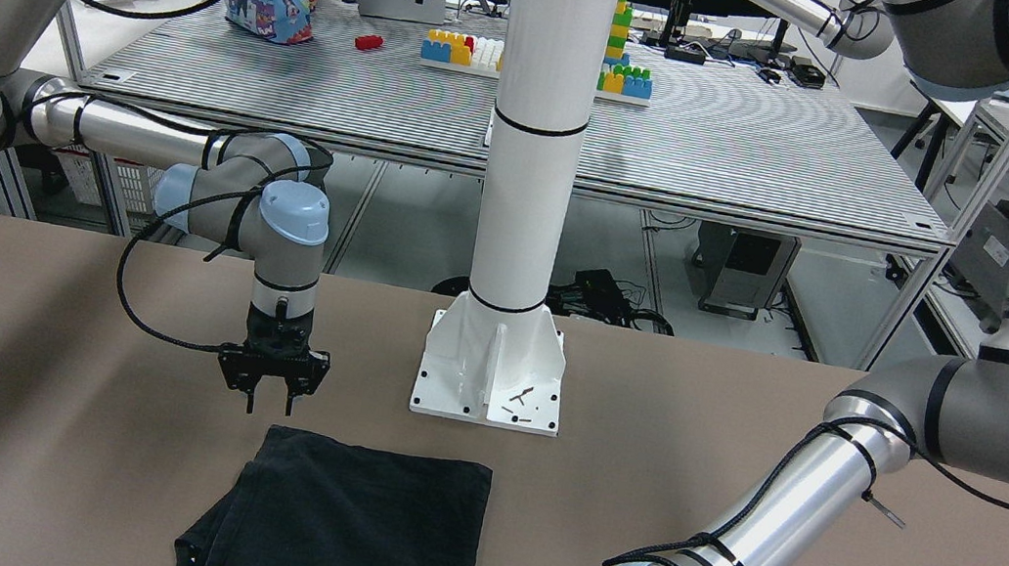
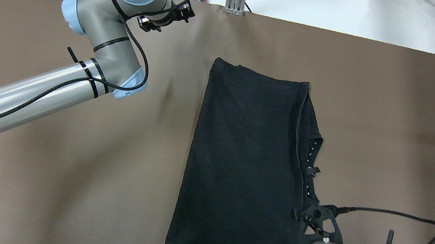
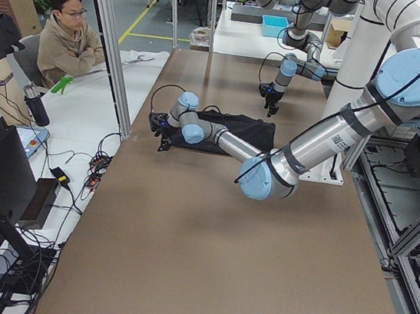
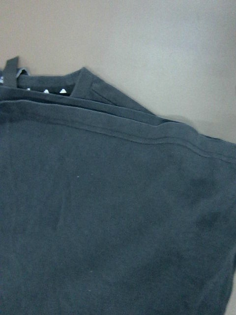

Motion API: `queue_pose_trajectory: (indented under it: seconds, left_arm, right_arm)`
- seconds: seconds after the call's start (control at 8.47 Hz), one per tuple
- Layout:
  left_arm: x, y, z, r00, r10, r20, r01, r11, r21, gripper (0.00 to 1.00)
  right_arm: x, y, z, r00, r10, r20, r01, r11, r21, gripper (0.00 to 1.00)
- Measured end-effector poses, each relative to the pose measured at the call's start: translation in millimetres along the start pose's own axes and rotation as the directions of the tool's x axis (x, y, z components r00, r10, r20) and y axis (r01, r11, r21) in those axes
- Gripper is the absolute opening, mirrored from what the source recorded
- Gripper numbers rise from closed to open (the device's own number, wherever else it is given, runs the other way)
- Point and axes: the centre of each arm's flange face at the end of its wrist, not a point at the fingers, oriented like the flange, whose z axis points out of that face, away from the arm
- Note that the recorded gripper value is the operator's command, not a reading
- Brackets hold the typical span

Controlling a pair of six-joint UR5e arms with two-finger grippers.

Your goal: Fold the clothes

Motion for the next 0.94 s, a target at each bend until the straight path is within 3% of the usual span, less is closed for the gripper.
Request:
queue_pose_trajectory:
  seconds: [0.24, 0.47, 0.71, 0.94]
  left_arm:
    - [2.9, 2.2, -4.6, 1.0, 0.0, 0.006, 0.0, 1.0, -0.002, 0.88]
    - [4.2, 9.1, -3.5, 1.0, -0.004, 0.008, 0.004, 1.0, -0.005, 0.88]
    - [5.4, 14.7, -1.9, 1.0, -0.005, 0.008, 0.005, 1.0, 0.005, 0.88]
    - [6.9, 19.3, -1.1, 1.0, -0.006, 0.007, 0.006, 1.0, 0.01, 0.88]
  right_arm:
    - [9.2, -72.1, 17.6, 0.995, -0.083, -0.052, 0.087, 0.994, 0.064, 0.95]
    - [31.7, -139.0, 40.9, 0.987, -0.113, -0.114, 0.125, 0.986, 0.107, 0.95]
    - [39.1, -182.7, 81.6, 0.987, -0.1, -0.124, 0.117, 0.983, 0.139, 0.95]
    - [59.4, -203.9, 103.1, 0.988, -0.104, -0.116, 0.121, 0.983, 0.142, 0.95]
